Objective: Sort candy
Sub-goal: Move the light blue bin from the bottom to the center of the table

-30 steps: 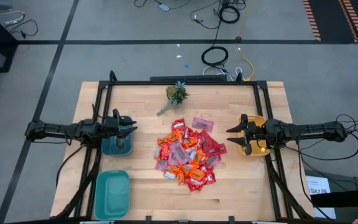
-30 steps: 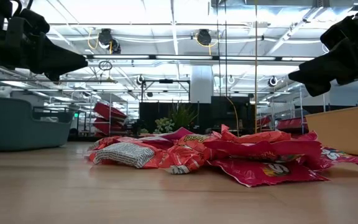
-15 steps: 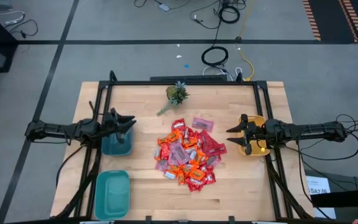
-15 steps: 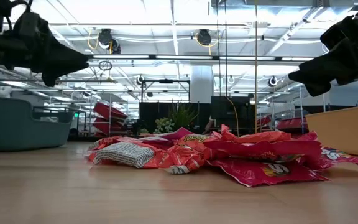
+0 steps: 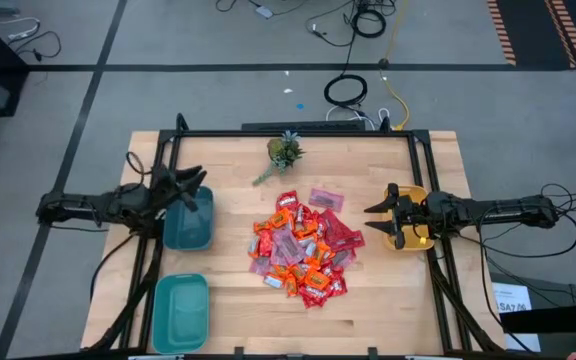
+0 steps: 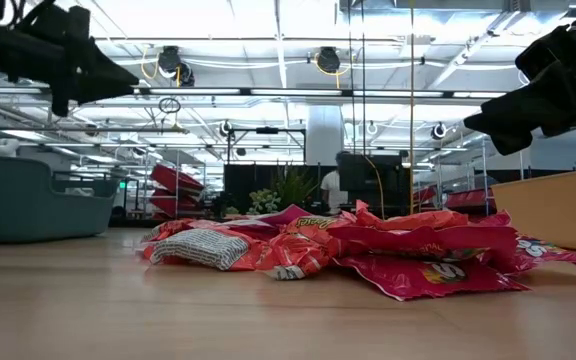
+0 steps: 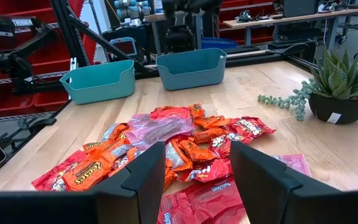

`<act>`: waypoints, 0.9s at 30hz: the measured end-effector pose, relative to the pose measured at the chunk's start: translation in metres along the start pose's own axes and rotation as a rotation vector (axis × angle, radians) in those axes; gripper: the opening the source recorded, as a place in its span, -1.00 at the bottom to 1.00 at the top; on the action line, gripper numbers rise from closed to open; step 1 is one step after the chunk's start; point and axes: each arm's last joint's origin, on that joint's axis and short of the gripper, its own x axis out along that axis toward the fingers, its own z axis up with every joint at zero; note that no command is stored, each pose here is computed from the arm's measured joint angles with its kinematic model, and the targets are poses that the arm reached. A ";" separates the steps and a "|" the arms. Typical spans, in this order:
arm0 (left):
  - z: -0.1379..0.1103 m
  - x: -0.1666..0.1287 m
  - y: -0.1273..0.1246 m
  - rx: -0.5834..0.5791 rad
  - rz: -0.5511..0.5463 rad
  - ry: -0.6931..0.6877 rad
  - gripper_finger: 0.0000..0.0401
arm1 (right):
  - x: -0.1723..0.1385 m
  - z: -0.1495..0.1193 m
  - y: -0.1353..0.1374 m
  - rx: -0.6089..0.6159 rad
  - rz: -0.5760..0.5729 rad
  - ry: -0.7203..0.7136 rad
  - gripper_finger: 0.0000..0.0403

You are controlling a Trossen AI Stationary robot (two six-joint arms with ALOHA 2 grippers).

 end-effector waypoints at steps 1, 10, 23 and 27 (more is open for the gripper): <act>0.006 0.000 -0.002 0.000 0.027 0.041 -0.36 | 0.000 0.000 0.000 0.000 0.000 0.001 -0.15; 0.048 0.016 -0.031 0.022 0.230 0.342 -0.36 | 0.000 0.000 0.000 0.000 -0.001 0.002 -0.15; 0.087 0.012 -0.041 -0.197 0.497 0.517 -0.36 | 0.000 0.000 0.000 0.000 -0.001 0.003 -0.15; 0.093 0.006 -0.047 -0.322 0.482 0.619 -0.36 | 0.000 0.000 0.000 0.000 -0.001 0.004 -0.15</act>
